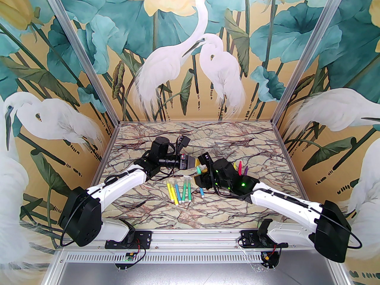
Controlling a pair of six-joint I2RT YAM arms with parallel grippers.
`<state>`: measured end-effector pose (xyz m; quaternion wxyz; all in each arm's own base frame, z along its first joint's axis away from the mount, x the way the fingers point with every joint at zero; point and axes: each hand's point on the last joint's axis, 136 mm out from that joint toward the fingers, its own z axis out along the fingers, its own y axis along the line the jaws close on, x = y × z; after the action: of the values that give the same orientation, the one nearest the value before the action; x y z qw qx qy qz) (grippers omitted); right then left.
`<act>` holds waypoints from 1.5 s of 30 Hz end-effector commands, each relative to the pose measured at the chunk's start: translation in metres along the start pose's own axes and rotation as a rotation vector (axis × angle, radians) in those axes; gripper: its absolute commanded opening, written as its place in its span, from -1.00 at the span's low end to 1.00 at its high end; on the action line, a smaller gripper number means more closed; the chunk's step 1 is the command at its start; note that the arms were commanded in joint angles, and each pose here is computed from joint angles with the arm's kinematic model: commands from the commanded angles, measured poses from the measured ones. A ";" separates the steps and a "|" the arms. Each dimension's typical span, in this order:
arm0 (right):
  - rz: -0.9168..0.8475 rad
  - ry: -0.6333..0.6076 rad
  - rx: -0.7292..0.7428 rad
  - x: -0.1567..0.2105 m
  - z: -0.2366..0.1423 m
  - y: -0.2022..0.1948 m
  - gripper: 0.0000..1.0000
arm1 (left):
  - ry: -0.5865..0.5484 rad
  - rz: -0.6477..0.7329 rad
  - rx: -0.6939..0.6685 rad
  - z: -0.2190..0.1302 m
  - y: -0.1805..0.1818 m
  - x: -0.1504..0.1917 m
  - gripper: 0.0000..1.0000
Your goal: Open the pen caps
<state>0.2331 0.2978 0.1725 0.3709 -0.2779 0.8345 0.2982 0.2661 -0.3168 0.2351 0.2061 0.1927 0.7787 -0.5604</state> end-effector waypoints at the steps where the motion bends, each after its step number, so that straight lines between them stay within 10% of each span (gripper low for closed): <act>1: -0.006 -0.017 -0.014 -0.006 0.001 0.003 -0.32 | 0.000 0.022 0.035 0.004 -0.009 -0.007 -1.00; 20: -0.001 0.021 -0.021 0.018 -0.007 0.000 -0.96 | -0.130 0.009 -0.123 -0.011 0.009 -0.026 -1.00; 45: -0.014 0.039 -0.026 0.038 -0.013 -0.003 -1.00 | -0.283 -0.089 -0.166 -0.046 0.025 -0.046 -1.00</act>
<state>0.2246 0.2953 0.1821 0.4022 -0.2828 0.8061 0.3292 0.2668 -0.3036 0.2347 0.2042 0.1232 0.7977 -0.5538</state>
